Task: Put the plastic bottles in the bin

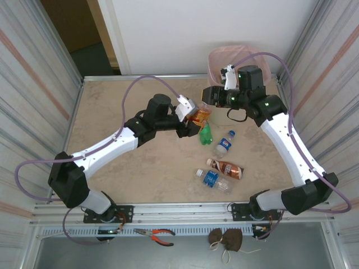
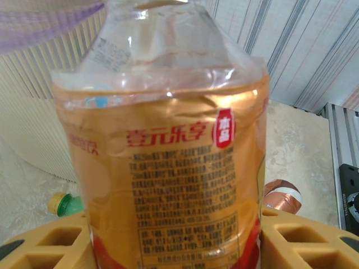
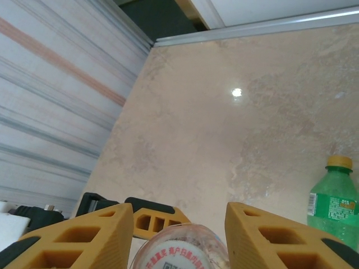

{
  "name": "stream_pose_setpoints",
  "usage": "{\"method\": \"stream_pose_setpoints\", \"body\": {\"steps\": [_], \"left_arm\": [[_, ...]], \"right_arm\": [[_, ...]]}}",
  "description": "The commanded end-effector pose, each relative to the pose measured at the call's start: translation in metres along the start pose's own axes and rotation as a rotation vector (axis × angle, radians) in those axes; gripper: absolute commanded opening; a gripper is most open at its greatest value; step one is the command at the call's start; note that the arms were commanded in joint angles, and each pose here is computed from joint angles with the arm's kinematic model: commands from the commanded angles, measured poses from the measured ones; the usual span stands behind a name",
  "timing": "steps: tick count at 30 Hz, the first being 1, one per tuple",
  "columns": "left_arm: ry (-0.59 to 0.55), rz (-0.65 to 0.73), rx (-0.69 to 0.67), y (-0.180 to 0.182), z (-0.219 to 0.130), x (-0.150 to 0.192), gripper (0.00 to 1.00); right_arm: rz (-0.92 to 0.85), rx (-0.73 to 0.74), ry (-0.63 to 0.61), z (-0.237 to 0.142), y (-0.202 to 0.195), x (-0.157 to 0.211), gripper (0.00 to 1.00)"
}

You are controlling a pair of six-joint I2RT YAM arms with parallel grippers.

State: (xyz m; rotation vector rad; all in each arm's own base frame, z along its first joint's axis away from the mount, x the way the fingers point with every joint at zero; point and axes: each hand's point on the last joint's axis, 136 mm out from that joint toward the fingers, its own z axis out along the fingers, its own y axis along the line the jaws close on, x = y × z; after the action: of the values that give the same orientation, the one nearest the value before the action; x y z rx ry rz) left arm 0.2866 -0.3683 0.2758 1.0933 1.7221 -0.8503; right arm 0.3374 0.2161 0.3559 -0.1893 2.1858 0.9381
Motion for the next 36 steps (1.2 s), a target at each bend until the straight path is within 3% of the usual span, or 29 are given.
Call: {"method": "stream_pose_setpoints", "body": {"steps": [1, 8, 13, 20, 26, 36], "left_arm": [[-0.082, 0.050, 0.012, -0.007, -0.010, -0.025, 0.55], [-0.084, 0.041, 0.011, -0.006, -0.007, -0.026, 0.55], [-0.085, 0.035, 0.011, -0.006, -0.007, -0.026, 0.56], [-0.118, 0.025, -0.013, -0.003, -0.016, -0.036, 0.71], [-0.182, -0.007, -0.040, 0.005, -0.037, -0.043, 0.78], [-0.210, -0.035, -0.086, 0.013, -0.060, -0.039, 0.79]], "right_arm": [[0.009, 0.023, 0.012, 0.004, -0.003, 0.005, 0.44], [0.003, 0.028, 0.022, 0.008, -0.002, 0.009, 0.38], [0.000, 0.038, 0.007, 0.007, -0.002, 0.006, 0.26], [-0.023, 0.060, -0.054, -0.003, -0.002, -0.012, 0.22], [-0.023, 0.084, -0.163, -0.022, -0.012, -0.052, 0.22], [-0.034, 0.202, -0.485, -0.080, -0.060, -0.149, 0.23]]}}
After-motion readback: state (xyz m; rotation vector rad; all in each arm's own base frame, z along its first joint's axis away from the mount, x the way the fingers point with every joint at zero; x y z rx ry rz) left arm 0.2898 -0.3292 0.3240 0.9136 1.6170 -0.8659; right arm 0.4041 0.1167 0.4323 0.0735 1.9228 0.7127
